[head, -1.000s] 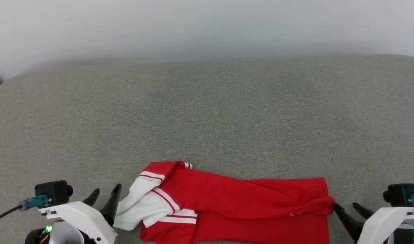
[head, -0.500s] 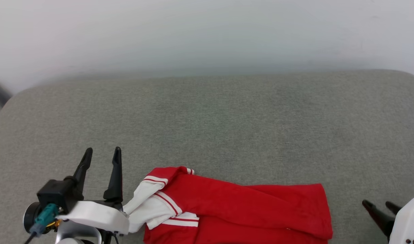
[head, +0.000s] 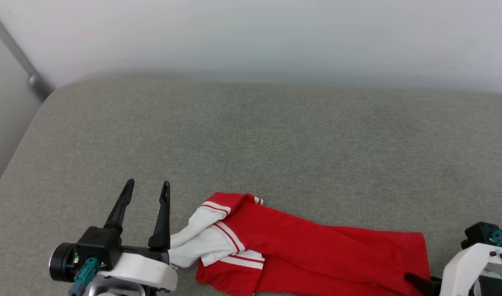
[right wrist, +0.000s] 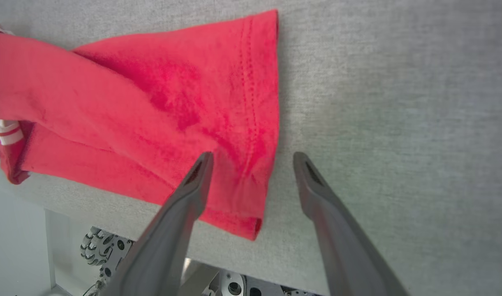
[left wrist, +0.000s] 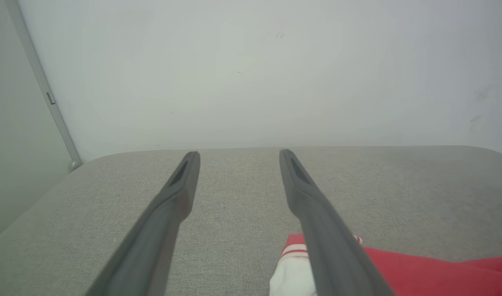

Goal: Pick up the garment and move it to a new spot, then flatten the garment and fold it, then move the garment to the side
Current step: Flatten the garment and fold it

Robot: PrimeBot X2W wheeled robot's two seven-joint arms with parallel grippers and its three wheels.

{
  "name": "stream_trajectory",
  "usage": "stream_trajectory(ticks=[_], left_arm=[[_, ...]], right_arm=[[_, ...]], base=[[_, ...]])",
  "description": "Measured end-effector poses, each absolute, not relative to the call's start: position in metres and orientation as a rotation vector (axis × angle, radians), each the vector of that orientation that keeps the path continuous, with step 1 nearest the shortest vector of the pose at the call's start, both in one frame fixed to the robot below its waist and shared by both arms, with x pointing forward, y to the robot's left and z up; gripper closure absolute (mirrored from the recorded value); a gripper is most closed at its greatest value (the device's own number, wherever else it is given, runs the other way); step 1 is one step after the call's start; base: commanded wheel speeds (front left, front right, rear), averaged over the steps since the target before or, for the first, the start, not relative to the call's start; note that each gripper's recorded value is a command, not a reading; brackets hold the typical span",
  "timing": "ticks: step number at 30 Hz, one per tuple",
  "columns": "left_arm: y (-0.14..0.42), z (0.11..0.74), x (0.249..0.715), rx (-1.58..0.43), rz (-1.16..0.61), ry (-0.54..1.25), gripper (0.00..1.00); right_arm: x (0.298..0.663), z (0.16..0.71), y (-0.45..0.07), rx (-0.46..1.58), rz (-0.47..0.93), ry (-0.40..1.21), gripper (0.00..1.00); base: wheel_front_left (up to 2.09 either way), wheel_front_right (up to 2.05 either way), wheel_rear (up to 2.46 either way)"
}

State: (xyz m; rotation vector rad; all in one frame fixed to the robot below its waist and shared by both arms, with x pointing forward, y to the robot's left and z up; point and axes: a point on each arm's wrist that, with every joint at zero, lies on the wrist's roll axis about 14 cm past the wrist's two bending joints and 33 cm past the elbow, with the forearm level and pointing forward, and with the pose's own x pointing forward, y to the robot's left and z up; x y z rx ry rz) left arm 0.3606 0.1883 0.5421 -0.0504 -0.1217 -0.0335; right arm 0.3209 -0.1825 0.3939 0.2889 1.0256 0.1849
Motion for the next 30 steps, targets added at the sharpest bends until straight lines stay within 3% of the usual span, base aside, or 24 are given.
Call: stream_trajectory(ticks=[8,9,10,12,23,30], left_arm=[[0.193,0.536,0.366,-0.054,-0.009,-0.108,0.0],[0.194,0.535,0.366,-0.051,-0.007,-0.105,0.0],[0.194,0.534,0.366,-0.051,-0.007,-0.104,0.0],[0.193,0.534,0.366,-0.043,-0.012,-0.106,0.0],[0.189,0.539,0.372,-0.02,-0.032,-0.117,0.0],[0.185,0.537,0.374,-0.019,-0.045,-0.104,0.0]], right_arm=[[0.323,0.362,-0.16,0.333,0.232,1.154,0.0],[0.324,0.361,-0.158,0.341,0.236,1.159,0.05],[0.323,0.359,-0.157,0.346,0.239,1.167,0.56],[0.324,0.359,-0.156,0.36,0.246,1.168,1.0],[0.334,0.375,-0.15,0.373,0.287,1.089,1.0],[0.346,0.4,-0.188,0.364,0.208,0.983,1.0]], base=[[0.0,0.0,0.0],[0.0,0.0,0.0],[0.0,0.0,0.0],[0.0,0.0,0.0],[0.0,0.0,0.0],[0.0,0.0,0.0]])
